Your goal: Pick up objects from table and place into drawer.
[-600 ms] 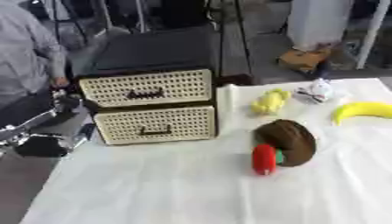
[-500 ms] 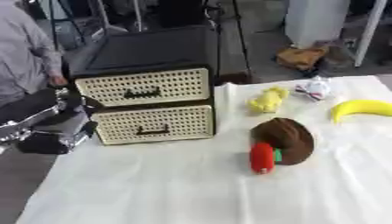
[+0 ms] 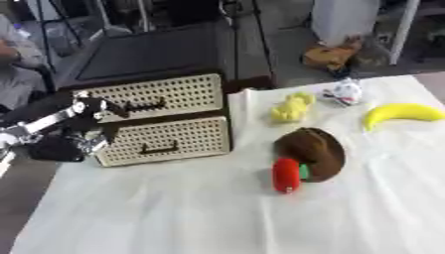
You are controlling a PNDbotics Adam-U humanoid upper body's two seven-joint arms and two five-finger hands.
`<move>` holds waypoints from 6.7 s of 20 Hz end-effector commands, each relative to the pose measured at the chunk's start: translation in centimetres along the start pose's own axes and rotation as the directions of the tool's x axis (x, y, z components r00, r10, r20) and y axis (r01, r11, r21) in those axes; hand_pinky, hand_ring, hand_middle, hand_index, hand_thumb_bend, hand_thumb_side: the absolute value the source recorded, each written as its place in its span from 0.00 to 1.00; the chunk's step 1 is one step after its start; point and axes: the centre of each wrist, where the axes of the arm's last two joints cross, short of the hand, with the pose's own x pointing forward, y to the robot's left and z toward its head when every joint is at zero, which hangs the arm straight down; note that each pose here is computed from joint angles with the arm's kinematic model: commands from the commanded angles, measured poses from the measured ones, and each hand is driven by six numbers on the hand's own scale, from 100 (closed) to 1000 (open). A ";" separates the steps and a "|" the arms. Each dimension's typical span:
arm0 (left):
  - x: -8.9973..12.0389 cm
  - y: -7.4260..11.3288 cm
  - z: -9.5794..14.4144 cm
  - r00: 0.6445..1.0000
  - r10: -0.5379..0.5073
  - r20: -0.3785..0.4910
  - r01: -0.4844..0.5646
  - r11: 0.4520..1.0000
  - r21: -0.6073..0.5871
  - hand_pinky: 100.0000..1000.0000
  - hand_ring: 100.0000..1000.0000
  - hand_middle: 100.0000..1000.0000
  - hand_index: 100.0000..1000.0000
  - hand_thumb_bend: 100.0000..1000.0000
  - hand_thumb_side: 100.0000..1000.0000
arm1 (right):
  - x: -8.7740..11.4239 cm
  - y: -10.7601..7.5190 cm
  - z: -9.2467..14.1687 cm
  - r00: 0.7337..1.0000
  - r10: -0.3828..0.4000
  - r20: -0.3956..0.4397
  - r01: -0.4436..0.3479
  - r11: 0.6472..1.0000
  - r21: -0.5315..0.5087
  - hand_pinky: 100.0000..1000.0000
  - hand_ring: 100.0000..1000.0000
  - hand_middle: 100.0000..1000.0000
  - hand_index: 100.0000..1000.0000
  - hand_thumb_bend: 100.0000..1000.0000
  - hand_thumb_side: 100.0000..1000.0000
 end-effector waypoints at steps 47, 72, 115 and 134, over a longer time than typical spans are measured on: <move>2.6 0.1 -3.9 0.957 -0.241 -0.163 0.261 0.958 0.115 0.00 0.00 0.00 0.76 0.00 0.61 | 0.5 0.4 -0.7 1.000 -0.012 0.017 0.013 1.000 -0.018 0.53 0.70 0.56 0.71 0.00 0.82; 0.1 -4.2 -5.3 0.944 -0.243 -0.225 0.242 0.970 -0.033 0.00 0.00 0.00 0.81 0.00 0.60 | 0.6 0.6 -1.1 0.999 -0.023 0.035 0.023 1.000 -0.016 0.53 0.70 0.56 0.71 0.00 0.83; -2.8 -5.8 -5.5 0.886 -0.284 -0.367 0.256 0.959 -0.123 0.00 0.00 0.00 0.74 0.00 0.59 | 0.5 0.7 -1.0 0.999 -0.038 0.026 0.039 0.999 -0.008 0.54 0.71 0.55 0.71 0.00 0.82; -3.3 -6.8 -4.8 0.870 -0.329 -0.367 0.296 0.944 -0.145 0.00 0.00 0.00 0.64 0.00 0.58 | 0.5 0.4 -0.9 0.999 -0.034 0.024 0.035 0.999 -0.014 0.54 0.71 0.55 0.71 0.00 0.82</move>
